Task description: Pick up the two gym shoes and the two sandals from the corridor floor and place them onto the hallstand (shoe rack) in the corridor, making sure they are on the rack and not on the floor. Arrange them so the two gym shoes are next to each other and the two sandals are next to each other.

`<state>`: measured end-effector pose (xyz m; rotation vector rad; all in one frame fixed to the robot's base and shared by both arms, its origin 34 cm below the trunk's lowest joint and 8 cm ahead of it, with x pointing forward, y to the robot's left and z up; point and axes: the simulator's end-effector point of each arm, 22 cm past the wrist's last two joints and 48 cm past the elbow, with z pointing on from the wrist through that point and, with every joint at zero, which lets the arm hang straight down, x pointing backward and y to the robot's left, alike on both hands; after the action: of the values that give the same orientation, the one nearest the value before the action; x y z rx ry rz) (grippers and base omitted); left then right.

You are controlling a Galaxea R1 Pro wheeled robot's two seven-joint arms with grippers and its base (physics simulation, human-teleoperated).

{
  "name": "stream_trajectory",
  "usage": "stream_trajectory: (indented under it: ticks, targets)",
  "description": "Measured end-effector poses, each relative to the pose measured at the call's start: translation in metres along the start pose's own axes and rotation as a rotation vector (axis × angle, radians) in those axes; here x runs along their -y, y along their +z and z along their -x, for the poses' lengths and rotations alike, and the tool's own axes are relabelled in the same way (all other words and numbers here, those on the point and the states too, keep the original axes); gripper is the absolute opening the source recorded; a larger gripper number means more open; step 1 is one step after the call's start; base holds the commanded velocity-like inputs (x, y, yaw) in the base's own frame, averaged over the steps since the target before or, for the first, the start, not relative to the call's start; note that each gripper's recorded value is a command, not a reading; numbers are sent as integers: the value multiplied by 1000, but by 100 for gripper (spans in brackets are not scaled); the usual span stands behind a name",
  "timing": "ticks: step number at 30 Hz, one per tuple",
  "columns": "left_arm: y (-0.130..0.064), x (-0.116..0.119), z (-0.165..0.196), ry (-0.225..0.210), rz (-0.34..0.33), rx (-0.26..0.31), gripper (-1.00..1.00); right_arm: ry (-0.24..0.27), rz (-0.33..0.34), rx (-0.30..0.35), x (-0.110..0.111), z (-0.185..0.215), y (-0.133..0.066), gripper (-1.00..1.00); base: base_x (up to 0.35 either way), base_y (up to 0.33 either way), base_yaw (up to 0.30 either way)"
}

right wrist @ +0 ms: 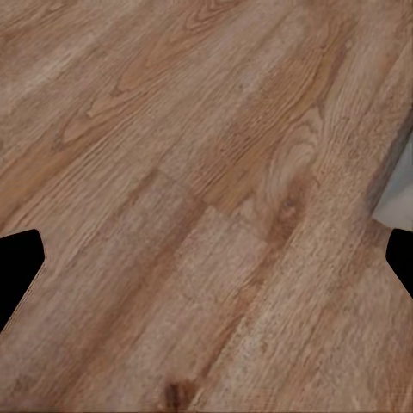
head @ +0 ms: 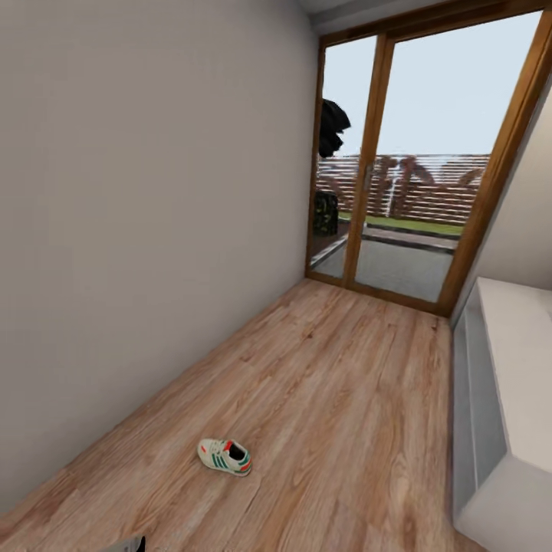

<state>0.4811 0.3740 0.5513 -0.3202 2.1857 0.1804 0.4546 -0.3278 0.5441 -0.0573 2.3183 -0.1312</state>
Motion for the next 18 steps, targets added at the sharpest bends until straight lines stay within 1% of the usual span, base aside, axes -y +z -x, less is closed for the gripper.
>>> stream_trajectory:
  ticks: [9, 18]
  targets:
    - [0, 0, 0, 1, -1, 0, 100, 0, 0, 0, 0, 0, 0, 100, 15, -2, 279]
    - [0, 0, 0, 1, -1, 0, 100, 0, 0, 2, 0, 1, 0, 100, 198, -131, 279]
